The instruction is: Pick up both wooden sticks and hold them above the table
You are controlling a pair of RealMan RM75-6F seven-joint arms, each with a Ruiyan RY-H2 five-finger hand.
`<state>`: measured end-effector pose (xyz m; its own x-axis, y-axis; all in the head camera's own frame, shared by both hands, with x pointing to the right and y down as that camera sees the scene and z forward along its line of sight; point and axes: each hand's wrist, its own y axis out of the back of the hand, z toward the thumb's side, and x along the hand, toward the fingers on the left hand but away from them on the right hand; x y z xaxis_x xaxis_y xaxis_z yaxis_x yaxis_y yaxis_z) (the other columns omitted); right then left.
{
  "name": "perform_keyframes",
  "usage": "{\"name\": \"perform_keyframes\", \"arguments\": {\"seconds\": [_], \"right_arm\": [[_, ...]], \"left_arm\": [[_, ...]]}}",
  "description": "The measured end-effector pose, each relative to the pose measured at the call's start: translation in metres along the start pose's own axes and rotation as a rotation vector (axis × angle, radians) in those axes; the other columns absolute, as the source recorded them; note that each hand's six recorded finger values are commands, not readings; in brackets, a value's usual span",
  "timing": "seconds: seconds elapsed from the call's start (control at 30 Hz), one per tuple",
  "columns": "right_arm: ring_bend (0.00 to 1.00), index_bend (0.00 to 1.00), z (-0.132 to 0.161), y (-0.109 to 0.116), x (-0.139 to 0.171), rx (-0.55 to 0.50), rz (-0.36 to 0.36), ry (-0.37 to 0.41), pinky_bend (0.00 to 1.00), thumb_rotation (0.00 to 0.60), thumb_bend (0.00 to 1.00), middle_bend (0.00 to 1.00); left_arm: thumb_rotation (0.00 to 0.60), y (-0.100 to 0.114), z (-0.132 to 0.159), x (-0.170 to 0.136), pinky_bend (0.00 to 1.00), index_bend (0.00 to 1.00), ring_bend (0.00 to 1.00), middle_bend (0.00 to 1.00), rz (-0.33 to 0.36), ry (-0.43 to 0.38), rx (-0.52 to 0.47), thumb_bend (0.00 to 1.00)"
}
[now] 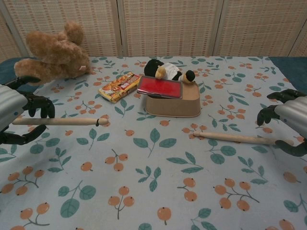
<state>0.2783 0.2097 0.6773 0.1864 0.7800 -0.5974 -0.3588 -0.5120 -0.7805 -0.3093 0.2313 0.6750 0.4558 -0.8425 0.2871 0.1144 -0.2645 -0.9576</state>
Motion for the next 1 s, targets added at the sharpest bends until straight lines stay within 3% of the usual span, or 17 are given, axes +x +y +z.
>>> {"name": "perform_keyframes", "arguments": {"seconds": [0.4,1.0], "right_arm": [[0.01,0.36,0.003,-0.019,-0.026,0.041,0.064,-0.036,0.0,0.6,0.35,0.32],[0.11,0.41,0.01,-0.029,-0.032,0.075,0.098,-0.043,0.01,0.6,0.35,0.39]], "left_arm": [[0.6,0.001,-0.004,-0.003,0.12,0.84,0.51,0.9,0.042,-0.027,0.027,0.57],[0.6,-0.006,-0.005,-0.007,0.12,0.85,0.52,0.9,0.016,-0.03,0.008,0.57]]}}
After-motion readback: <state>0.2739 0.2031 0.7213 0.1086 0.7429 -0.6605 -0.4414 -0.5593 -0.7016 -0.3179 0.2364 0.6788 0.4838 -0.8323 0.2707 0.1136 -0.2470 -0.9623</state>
